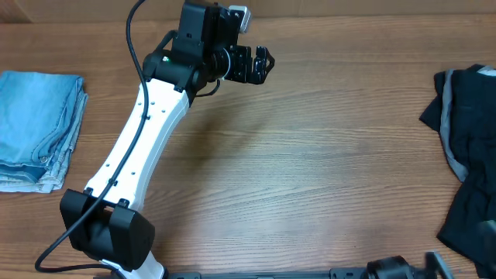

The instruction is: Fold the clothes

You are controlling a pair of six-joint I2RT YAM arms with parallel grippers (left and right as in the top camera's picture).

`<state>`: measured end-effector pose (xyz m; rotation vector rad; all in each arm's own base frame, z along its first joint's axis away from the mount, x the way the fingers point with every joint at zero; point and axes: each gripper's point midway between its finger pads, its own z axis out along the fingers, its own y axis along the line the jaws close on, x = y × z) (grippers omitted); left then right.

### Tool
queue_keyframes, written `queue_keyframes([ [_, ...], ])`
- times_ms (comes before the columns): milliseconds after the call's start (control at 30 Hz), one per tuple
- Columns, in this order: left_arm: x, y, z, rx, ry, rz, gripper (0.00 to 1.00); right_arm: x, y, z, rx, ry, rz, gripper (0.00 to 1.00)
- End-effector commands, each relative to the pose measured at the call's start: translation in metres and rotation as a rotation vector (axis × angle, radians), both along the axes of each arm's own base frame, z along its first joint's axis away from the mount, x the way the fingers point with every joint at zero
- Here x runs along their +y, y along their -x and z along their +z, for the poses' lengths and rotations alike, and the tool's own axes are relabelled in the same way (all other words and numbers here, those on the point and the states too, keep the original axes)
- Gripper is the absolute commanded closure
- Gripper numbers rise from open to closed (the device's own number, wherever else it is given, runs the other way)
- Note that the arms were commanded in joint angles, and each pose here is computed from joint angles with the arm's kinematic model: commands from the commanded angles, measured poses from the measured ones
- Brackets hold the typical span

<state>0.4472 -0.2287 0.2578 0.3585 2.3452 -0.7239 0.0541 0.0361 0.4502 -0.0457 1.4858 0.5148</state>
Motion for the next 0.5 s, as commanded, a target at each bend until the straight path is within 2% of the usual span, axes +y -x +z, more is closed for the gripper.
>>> queue_keyframes([
  [0, 0.0, -0.002, -0.008, 0.019, -0.001, 0.008, 0.0, -0.002, -0.017, -0.048, 0.062, 0.014, -0.032, 0.0],
  [233, 0.0, -0.002, -0.008, 0.019, -0.001, 0.008, 0.0, 0.009, -0.086, -0.131, 0.115, 0.025, -0.051, 0.0],
  [333, 0.0, -0.002, -0.008, 0.019, -0.001, 0.008, 0.0, 0.014, -0.114, -0.15, 0.096, 0.02, -0.058, 0.0],
  [467, 0.0, -0.002, -0.008, 0.019, -0.001, 0.008, 0.0, 0.016, -0.144, -0.16, -0.009, -0.007, -0.078, 0.0],
])
